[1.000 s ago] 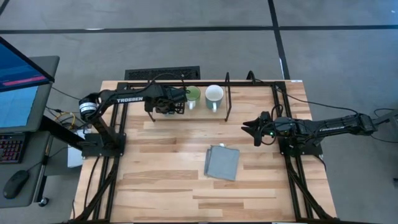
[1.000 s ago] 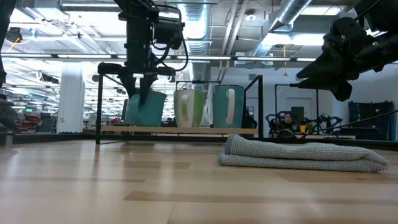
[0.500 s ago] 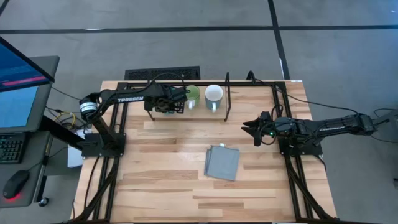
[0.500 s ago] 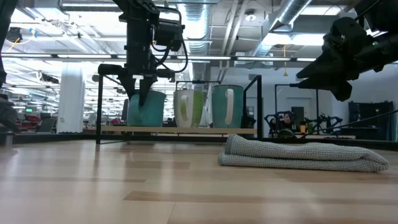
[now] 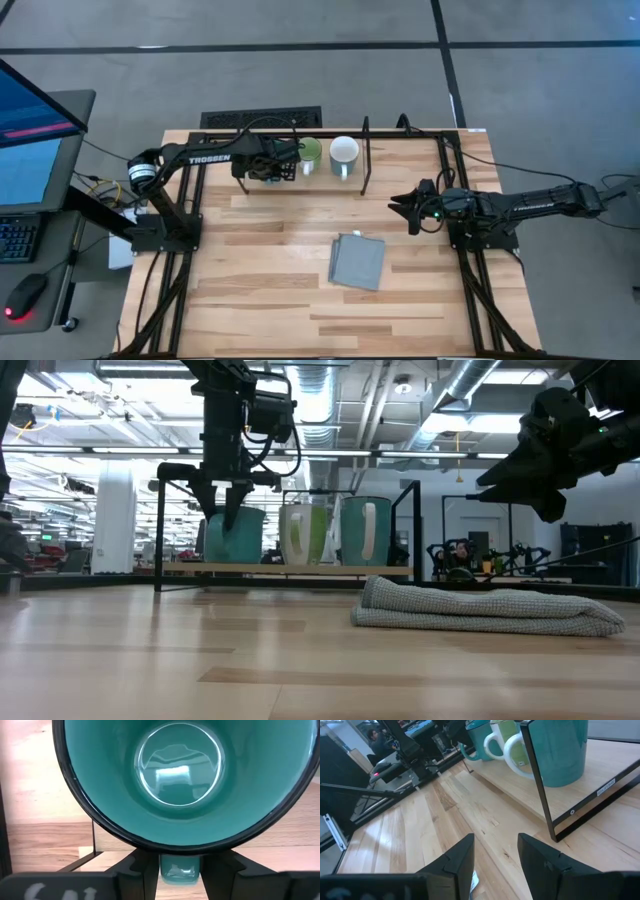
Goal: Stack small to large cups/mugs on shelf
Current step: Put the blue mug on the shelf, then return to Home Position
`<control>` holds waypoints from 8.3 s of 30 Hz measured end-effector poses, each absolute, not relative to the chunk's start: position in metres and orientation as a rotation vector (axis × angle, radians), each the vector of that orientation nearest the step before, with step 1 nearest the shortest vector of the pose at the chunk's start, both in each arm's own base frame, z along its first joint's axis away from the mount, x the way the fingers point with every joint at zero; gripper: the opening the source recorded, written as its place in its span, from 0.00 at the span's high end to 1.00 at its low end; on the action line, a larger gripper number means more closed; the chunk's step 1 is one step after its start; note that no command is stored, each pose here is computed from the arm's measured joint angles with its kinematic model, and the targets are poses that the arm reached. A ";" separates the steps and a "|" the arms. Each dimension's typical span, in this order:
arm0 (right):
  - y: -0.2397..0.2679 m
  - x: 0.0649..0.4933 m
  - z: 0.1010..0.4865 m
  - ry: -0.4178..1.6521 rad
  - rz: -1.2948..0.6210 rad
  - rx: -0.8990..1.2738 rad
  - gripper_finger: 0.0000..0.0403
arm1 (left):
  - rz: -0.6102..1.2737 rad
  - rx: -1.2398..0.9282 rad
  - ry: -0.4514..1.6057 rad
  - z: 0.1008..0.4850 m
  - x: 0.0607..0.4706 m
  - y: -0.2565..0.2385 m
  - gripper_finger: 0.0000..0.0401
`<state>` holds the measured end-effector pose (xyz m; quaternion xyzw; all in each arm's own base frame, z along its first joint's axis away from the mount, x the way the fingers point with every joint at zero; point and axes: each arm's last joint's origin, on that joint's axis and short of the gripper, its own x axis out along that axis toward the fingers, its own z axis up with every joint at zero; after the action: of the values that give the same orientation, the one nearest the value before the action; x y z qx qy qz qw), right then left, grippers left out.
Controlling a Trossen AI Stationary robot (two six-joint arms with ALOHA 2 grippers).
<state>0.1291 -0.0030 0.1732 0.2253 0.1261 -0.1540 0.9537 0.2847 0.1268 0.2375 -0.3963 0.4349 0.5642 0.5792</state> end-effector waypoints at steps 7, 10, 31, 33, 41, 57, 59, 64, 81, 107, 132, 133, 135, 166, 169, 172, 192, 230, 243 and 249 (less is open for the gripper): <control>-0.003 0.129 0.173 0.256 -0.313 0.458 0.57 | 1.322 -0.919 1.018 0.238 0.284 0.127 0.71; -0.003 0.129 0.173 0.256 -0.313 0.458 0.57 | 1.317 -0.890 1.027 0.238 0.284 0.127 0.71; -0.004 0.129 0.173 0.247 -0.346 0.451 0.57 | 1.341 -0.893 0.999 0.239 0.282 0.135 0.71; -0.004 0.129 0.173 0.245 -0.354 0.449 0.57 | 1.347 -0.883 0.982 0.239 0.282 0.136 0.71; -0.004 0.129 0.173 0.246 -0.354 0.449 0.57 | 1.343 -0.841 0.935 0.240 0.286 0.139 0.71; -0.004 0.129 0.173 0.246 -0.353 0.448 0.57 | 1.315 -0.809 0.984 0.240 0.284 0.138 0.71; -0.004 0.129 0.173 0.246 -0.353 0.448 0.57 | 1.309 -0.802 0.991 0.240 0.284 0.138 0.71; -0.004 0.129 0.173 0.246 -0.353 0.448 0.57 | 1.310 -0.801 0.991 0.239 0.284 0.138 0.71; -0.004 0.129 0.173 0.246 -0.353 0.448 0.57 | 1.338 -0.773 0.998 0.239 0.282 0.139 0.71; -0.004 0.129 0.173 0.246 -0.353 0.448 0.57 | 1.342 -0.792 0.970 0.240 0.282 0.145 0.69; -0.004 0.129 0.173 0.247 -0.353 0.447 0.57 | 1.315 -0.840 0.981 0.240 0.282 0.144 0.37; -0.004 0.129 0.173 0.247 -0.353 0.446 0.57 | 1.310 -0.846 0.984 0.240 0.282 0.144 0.35; -0.004 0.129 0.173 0.248 -0.352 0.439 0.57 | 1.299 -0.860 0.988 0.240 0.282 0.143 0.31; -0.004 0.129 0.175 0.233 -0.339 0.410 0.57 | 0.140 -0.509 0.786 0.348 0.353 0.004 0.25; -0.004 0.132 0.183 0.153 -0.323 0.425 0.57 | 0.292 -0.331 0.599 0.362 0.352 -0.009 0.25; -0.005 0.133 0.190 0.073 -0.328 0.395 0.57 | 0.413 -0.197 0.463 0.371 0.344 -0.021 0.25; -0.009 0.132 0.198 -0.051 -0.465 0.434 0.57 | 0.271 -0.098 0.108 0.331 0.195 -0.020 0.25; -0.019 0.112 0.215 -0.105 -0.517 0.042 0.57 | 0.441 -0.114 -0.114 0.227 0.103 0.000 0.25; -0.029 0.090 0.217 -0.140 -0.440 -0.005 0.57 | 0.450 -0.145 -0.062 0.220 0.102 0.005 0.25; -0.032 0.082 0.217 -0.156 -0.476 -0.013 0.57 | 0.526 -0.133 -0.024 0.216 0.101 0.014 0.25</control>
<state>0.0816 -0.0321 0.2166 -0.0063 -0.0770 -0.2355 0.9688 0.1010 0.0137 0.2158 -0.0658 -0.0117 0.2600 0.9633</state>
